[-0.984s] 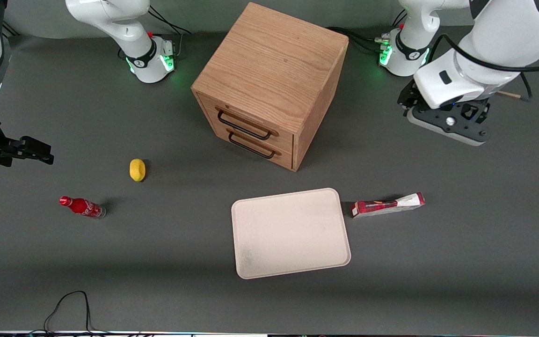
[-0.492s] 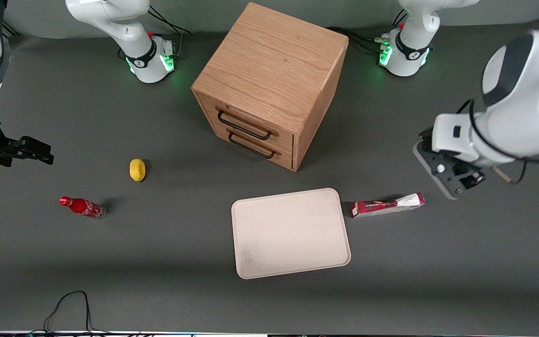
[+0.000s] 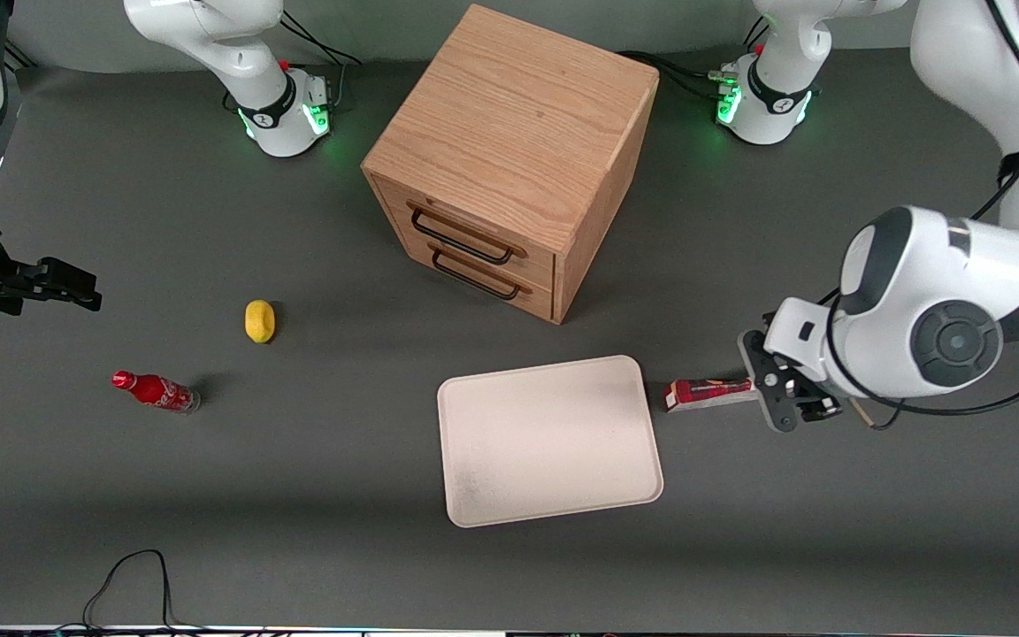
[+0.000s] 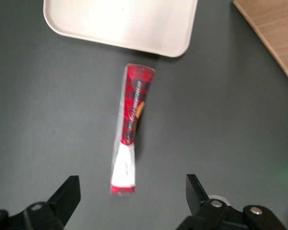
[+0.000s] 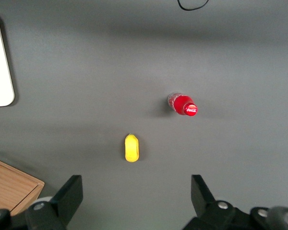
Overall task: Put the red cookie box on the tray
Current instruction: 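Move the open left gripper down over the red shortbread box end, then close the left gripper on the end of the red shortbread box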
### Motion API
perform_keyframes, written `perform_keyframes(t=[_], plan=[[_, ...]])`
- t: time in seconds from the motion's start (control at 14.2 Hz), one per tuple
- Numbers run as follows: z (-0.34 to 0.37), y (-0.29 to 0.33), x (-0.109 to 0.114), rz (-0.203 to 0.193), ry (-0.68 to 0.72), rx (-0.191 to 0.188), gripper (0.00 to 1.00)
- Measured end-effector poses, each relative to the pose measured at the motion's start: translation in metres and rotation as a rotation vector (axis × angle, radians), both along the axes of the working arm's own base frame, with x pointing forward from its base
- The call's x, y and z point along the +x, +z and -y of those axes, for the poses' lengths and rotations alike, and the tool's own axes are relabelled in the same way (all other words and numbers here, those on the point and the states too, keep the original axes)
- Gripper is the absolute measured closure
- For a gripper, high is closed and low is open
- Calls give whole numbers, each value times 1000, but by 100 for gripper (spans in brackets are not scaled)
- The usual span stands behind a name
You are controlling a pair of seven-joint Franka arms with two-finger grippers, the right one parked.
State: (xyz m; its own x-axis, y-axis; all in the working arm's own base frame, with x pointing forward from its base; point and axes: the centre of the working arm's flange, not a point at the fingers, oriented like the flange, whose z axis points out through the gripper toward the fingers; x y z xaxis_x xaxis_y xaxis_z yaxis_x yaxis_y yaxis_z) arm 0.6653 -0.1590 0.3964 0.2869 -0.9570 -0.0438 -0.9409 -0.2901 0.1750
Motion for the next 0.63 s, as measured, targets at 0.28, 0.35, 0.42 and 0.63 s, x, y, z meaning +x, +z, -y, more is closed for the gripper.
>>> perform_keyframes(t=[0.28, 0.35, 0.42, 0.63], plan=[[8, -54, -7, -9, -29, -3, 0], [8, -64, -10, -14, -35, -1, 0], [7, -73, -13, -11, -44, 0, 0], [8, -98, -18, 28, -85, -10, 0]])
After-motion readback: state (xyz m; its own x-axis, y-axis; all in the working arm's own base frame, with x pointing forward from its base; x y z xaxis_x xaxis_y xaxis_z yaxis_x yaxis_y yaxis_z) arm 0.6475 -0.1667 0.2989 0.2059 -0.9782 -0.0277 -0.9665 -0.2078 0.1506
